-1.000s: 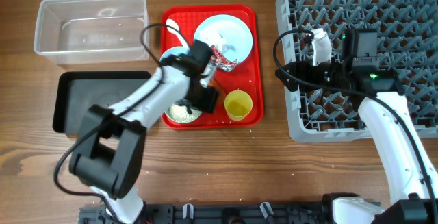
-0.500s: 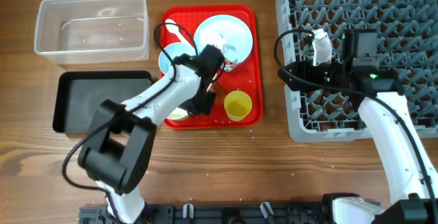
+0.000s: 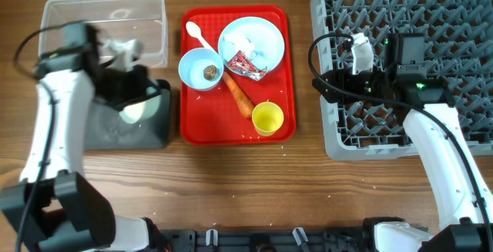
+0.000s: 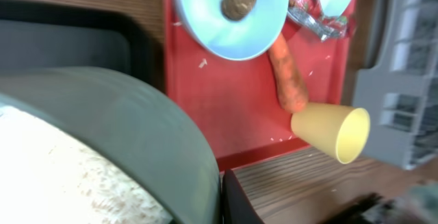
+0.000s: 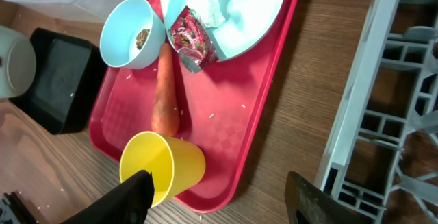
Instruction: Sort waste into correct bins and load items into the dishwasher rack
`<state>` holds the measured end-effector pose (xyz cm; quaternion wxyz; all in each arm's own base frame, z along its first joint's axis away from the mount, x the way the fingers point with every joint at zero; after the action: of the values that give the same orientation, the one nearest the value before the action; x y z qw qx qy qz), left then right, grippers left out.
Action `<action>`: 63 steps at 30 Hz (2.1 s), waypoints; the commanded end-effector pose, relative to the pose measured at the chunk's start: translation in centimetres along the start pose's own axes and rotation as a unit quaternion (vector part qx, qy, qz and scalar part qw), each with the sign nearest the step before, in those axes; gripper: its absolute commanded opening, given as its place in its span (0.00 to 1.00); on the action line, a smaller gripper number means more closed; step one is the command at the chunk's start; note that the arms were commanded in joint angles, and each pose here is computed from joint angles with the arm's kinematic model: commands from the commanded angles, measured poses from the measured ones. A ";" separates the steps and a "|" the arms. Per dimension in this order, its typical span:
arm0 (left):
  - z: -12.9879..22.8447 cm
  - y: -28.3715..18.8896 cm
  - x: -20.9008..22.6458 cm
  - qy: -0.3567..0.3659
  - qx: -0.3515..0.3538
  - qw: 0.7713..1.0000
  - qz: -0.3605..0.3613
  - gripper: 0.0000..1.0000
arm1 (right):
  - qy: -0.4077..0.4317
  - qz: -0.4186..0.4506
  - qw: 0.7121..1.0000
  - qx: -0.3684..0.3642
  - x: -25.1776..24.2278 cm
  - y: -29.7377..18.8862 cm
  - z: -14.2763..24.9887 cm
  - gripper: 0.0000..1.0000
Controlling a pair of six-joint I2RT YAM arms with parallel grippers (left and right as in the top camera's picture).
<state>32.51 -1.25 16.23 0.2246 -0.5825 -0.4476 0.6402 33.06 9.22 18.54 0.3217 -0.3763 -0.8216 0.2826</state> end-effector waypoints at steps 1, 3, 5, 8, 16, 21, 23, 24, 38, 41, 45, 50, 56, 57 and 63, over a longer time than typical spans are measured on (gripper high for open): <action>0.1 -1.3 2.6 -0.002 -0.033 0.991 0.128 0.04 | -0.005 0.005 1.000 -0.005 -0.2 -0.2 -0.6 0.64; -0.1 -1.0 5.5 -0.041 -0.063 0.985 0.157 0.04 | -0.004 0.005 1.000 -0.005 -0.1 -0.2 -0.6 0.64; 0.2 0.0 6.9 -0.053 -0.077 0.978 0.189 0.04 | -0.004 0.004 1.000 -0.004 -0.1 -0.2 -0.6 0.64; 0.6 -0.1 6.6 -0.021 -0.111 0.951 0.287 0.04 | -0.004 0.005 1.000 -0.005 -0.1 -0.2 -0.6 0.64; -0.8 -5.1 6.0 -0.028 -0.198 0.885 0.421 0.04 | 0.000 0.003 1.000 0.001 -0.1 -0.2 -0.3 0.64; -1.0 -6.3 6.3 -0.066 -0.200 0.869 0.447 0.04 | 0.003 0.003 1.000 0.003 -0.1 -0.2 -0.3 0.64; -1.0 -6.3 6.3 -0.079 -0.194 0.868 0.450 0.04 | 0.006 0.002 1.000 0.007 0.0 -0.2 0.0 0.64; -1.0 -6.3 6.3 -0.080 -0.193 0.868 0.450 0.04 | 0.006 0.001 1.000 0.008 0.0 -0.2 0.0 0.64; -1.7 -6.9 6.6 -0.194 -0.137 0.850 0.471 0.04 | 0.018 0.002 1.000 0.008 0.0 -0.2 0.0 0.64; -1.5 -5.8 2.4 -0.086 -0.122 0.875 0.460 0.04 | 0.019 0.002 1.000 0.008 0.0 -0.2 0.0 0.64; 1.2 3.2 -6.7 0.075 -0.018 0.963 0.259 0.04 | 0.016 0.004 1.000 0.004 -0.1 -0.2 -0.2 0.64; 6.4 12.6 -9.6 0.173 0.001 0.984 -0.033 0.04 | 0.016 0.014 1.000 0.006 -0.4 -0.2 -0.1 0.64; 7.4 14.0 -9.6 0.175 -0.030 0.977 -0.115 0.82 | -0.013 -0.002 0.999 -0.029 0.0 -0.3 -1.8 0.72; 7.1 13.7 -9.7 0.161 -0.034 0.980 -0.114 0.82 | -0.015 -0.007 0.999 -0.040 0.3 -0.7 -2.6 0.70; 1.7 2.9 -11.2 0.072 -0.141 0.984 -0.083 0.85 | -0.111 0.040 0.989 -0.084 6.5 -1.6 -10.4 0.70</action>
<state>31.96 -15.89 13.26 0.3269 -0.6078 -0.5083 0.5151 35.85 13.28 26.87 0.2148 -0.3817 -0.8634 0.2505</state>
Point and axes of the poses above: each gripper's point midway between its finger pads, its own y axis out along the fingers, its own x axis along the line the jaws close on, z = x × y, the point moved 2 cm from there along -y, back along the fingers, and after that the axes turned 11 degrees about -y, right-handed, at the moved point
